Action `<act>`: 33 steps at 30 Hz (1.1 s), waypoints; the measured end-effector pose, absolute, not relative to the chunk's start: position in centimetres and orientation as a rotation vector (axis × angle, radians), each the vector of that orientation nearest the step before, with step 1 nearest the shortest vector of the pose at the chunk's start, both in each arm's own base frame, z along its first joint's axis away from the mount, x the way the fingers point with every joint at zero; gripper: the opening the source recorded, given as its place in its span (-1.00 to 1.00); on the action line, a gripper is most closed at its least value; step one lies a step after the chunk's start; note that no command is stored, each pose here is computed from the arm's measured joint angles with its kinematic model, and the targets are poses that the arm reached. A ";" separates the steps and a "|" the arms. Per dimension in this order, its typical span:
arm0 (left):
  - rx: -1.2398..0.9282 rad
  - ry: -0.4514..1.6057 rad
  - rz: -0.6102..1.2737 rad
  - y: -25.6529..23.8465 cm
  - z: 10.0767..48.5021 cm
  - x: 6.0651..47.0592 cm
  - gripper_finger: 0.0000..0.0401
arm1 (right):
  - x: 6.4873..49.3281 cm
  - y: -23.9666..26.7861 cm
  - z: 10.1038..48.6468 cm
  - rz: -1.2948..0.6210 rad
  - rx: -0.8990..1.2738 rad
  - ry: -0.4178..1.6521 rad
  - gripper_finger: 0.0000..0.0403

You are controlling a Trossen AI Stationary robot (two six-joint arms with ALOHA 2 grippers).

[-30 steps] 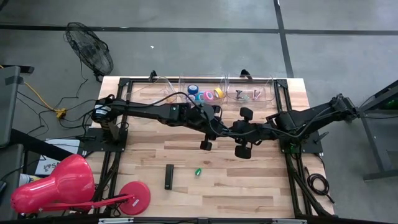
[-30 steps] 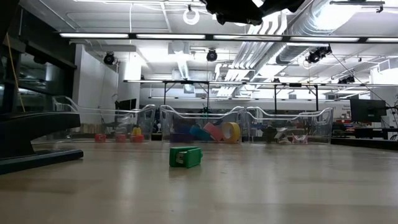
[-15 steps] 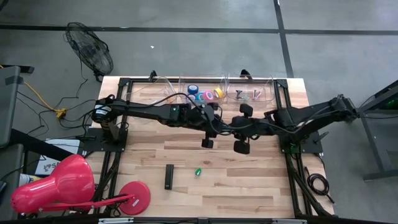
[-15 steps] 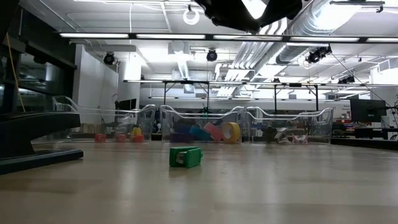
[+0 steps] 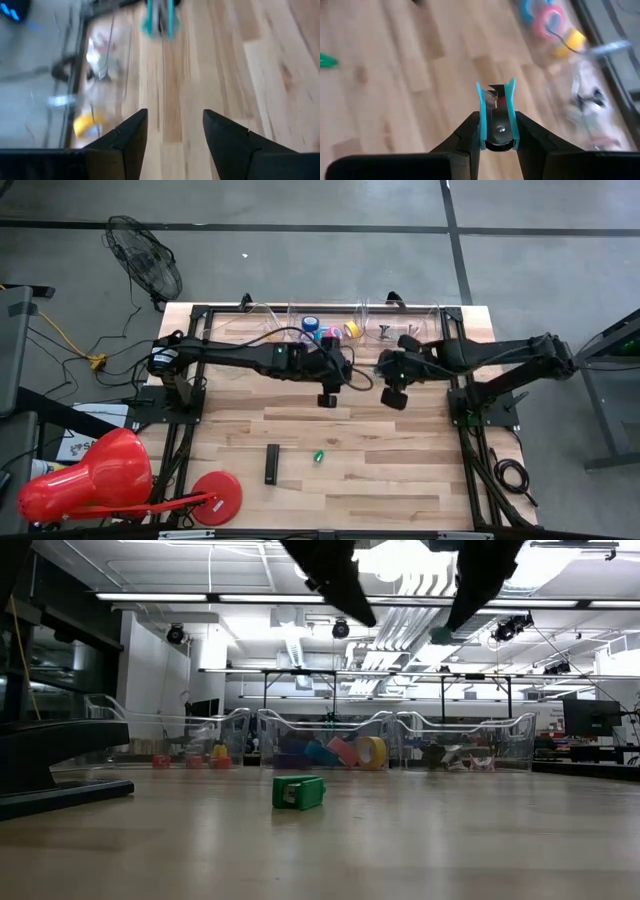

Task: Pick and place Stapler, Stapler remover, tape
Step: Put the blue staple remover into the right transparent bin

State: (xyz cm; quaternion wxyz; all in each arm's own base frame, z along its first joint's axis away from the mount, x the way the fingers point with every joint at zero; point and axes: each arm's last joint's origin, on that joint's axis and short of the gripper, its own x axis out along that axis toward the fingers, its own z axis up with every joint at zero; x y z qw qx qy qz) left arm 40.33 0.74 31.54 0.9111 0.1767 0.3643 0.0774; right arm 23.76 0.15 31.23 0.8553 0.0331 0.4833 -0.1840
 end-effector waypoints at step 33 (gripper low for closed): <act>-0.069 1.016 0.157 16.2 28.6 34.1 -0.07 | 19.4 -21.3 24.6 -0.966 0.675 1.186 -0.58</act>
